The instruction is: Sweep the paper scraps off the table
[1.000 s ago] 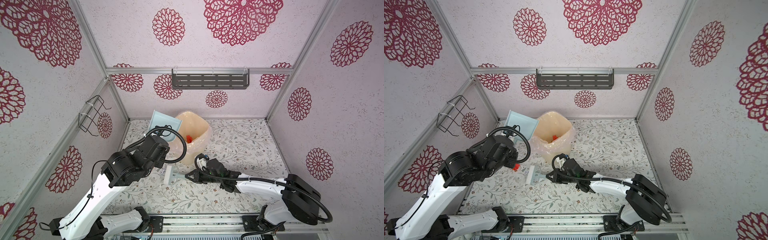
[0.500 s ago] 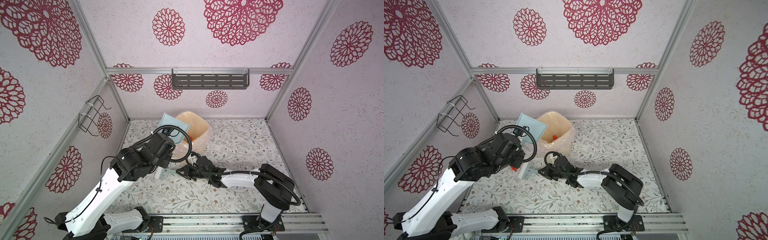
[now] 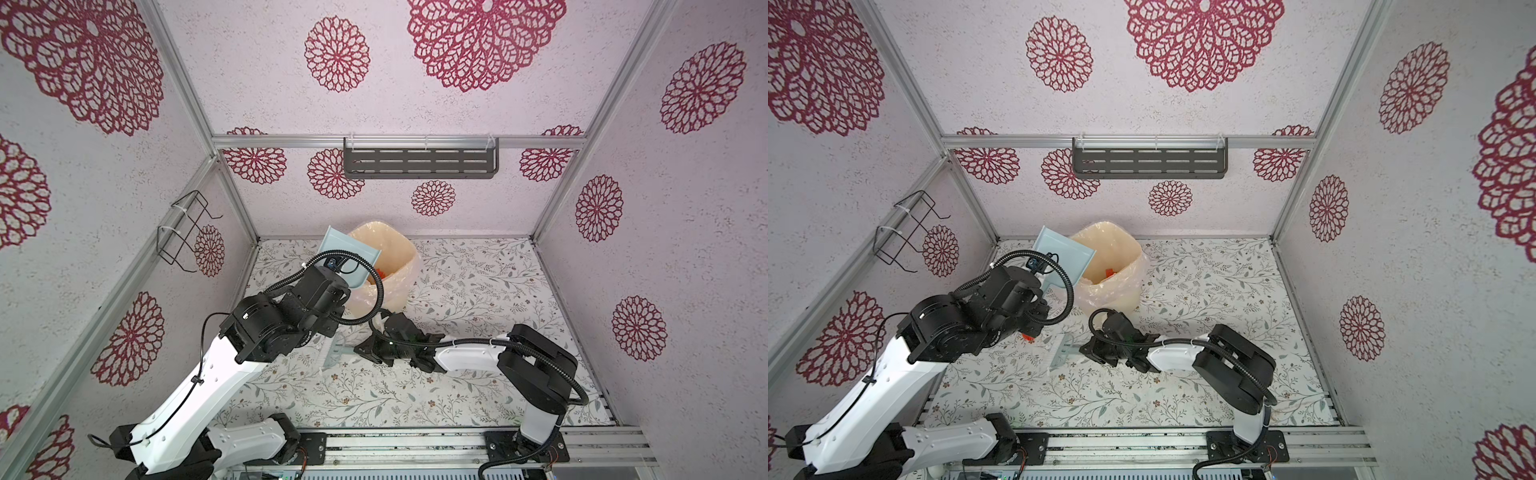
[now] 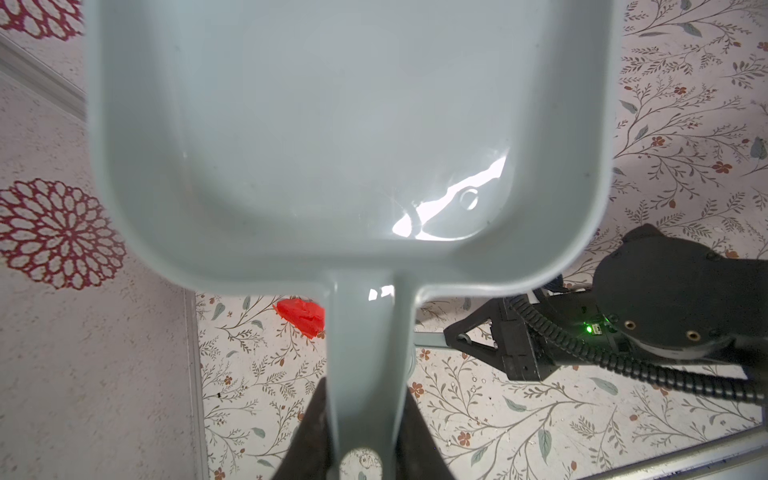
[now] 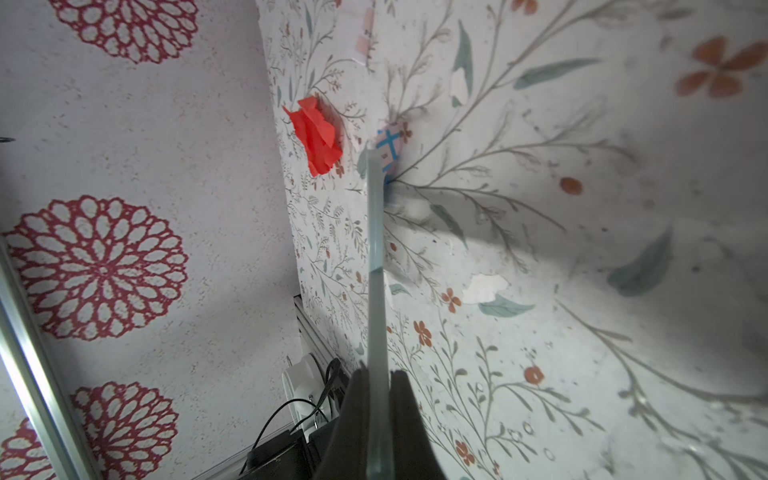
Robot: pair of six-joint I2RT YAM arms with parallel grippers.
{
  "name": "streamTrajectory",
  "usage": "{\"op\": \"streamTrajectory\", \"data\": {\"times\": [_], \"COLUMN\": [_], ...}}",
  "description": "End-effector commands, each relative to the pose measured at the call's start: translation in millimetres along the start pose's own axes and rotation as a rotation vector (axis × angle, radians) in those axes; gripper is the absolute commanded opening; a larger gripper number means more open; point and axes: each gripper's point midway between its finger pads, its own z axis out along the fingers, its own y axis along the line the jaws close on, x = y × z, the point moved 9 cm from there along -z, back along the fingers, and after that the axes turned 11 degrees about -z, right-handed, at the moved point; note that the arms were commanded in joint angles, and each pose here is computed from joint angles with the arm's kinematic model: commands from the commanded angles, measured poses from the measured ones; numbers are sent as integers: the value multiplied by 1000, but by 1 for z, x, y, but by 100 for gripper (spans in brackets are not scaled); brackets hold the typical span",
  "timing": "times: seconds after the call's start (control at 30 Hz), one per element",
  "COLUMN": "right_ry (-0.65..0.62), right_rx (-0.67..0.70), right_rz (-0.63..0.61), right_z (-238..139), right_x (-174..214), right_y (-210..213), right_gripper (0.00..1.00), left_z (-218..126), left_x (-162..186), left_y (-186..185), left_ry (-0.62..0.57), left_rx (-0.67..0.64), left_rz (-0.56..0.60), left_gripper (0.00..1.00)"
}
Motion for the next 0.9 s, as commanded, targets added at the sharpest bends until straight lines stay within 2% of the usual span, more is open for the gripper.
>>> {"op": "streamTrajectory", "data": {"times": [0.0,0.37,0.53,0.63,0.87], "right_ry": [-15,3,-4,7,67], "right_rx": [26,204,152,71,-27], "right_rz": [11,1,-74,-150,-253], "right_z": [-20,-82,-102,-96,-38], "right_x": [1,28,26,22,6], "right_y": [9,-18,8,36,65], "right_gripper": [0,0,0,0,0], "left_z": [-10,-10,-8,-7,-5], "left_x": [-2,-7,-10,-10,-10], "left_y": [4,2,-2,-3,-4], "left_ry": [-23,-22,-23,-19,-16], "left_rx": [8,15,21,25,27], "left_rz": [-2,9,11,10,8], "left_gripper": [0,0,0,0,0]}}
